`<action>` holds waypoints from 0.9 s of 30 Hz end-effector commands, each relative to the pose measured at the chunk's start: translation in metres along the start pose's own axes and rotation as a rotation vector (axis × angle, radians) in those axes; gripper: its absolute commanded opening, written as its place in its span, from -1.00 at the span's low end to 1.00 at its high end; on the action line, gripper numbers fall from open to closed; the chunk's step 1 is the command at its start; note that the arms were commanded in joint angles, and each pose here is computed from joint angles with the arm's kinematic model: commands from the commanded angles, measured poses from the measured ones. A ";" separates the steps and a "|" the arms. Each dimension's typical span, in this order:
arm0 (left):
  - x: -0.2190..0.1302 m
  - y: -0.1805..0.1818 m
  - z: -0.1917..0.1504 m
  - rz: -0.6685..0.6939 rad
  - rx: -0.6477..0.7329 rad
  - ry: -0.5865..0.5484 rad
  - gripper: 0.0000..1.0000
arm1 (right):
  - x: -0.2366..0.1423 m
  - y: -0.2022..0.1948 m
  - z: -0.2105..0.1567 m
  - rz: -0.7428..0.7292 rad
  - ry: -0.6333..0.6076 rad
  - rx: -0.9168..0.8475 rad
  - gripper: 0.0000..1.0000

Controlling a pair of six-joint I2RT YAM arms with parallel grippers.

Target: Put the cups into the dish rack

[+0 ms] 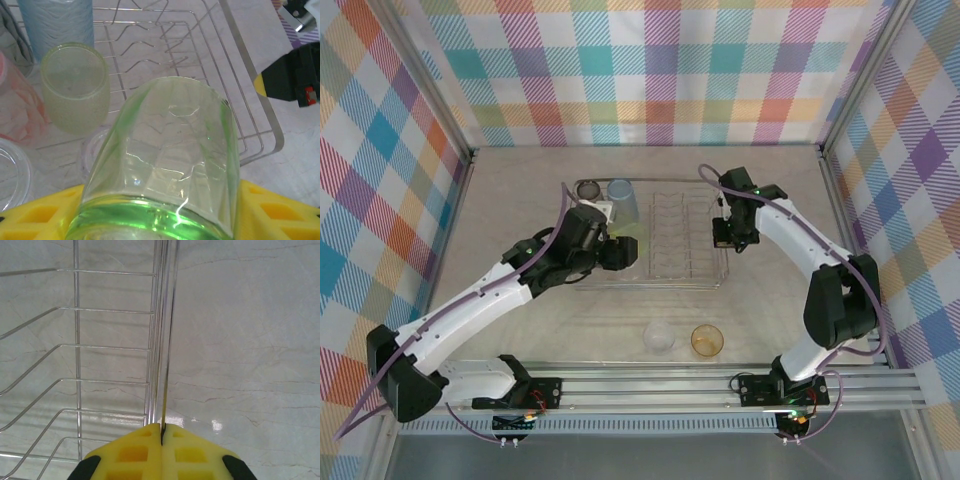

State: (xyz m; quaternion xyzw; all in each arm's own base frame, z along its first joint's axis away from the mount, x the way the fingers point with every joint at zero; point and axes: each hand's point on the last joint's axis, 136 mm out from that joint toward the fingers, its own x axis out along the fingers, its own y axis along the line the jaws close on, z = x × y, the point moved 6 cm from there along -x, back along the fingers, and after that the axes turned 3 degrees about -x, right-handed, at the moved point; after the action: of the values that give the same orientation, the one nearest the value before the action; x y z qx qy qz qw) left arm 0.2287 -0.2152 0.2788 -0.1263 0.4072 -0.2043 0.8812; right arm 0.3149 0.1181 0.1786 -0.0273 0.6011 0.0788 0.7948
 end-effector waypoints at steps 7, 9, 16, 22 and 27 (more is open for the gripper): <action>0.012 0.000 0.005 0.125 -0.054 0.068 -0.44 | -0.001 0.032 -0.035 0.055 0.016 -0.047 -1.00; 0.012 -0.001 0.006 0.129 -0.063 0.065 -0.44 | -0.003 0.037 -0.038 0.063 0.007 -0.062 -1.00; 0.010 0.000 0.009 0.147 -0.085 0.051 -0.44 | -0.003 0.056 -0.049 0.077 0.004 -0.140 -1.00; 0.011 0.002 0.007 0.162 -0.091 0.062 -0.44 | -0.003 0.066 -0.055 0.076 0.009 -0.189 -1.00; 0.013 0.003 0.006 0.171 -0.094 0.071 -0.44 | -0.005 0.074 -0.063 0.073 0.006 -0.246 -1.00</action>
State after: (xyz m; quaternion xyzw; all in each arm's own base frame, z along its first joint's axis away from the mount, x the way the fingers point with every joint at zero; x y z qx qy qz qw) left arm 0.2410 -0.2170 0.2659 -0.1232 0.4619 -0.1197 0.8702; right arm 0.2612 0.1725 0.1780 -0.0796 0.5709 0.1365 0.8057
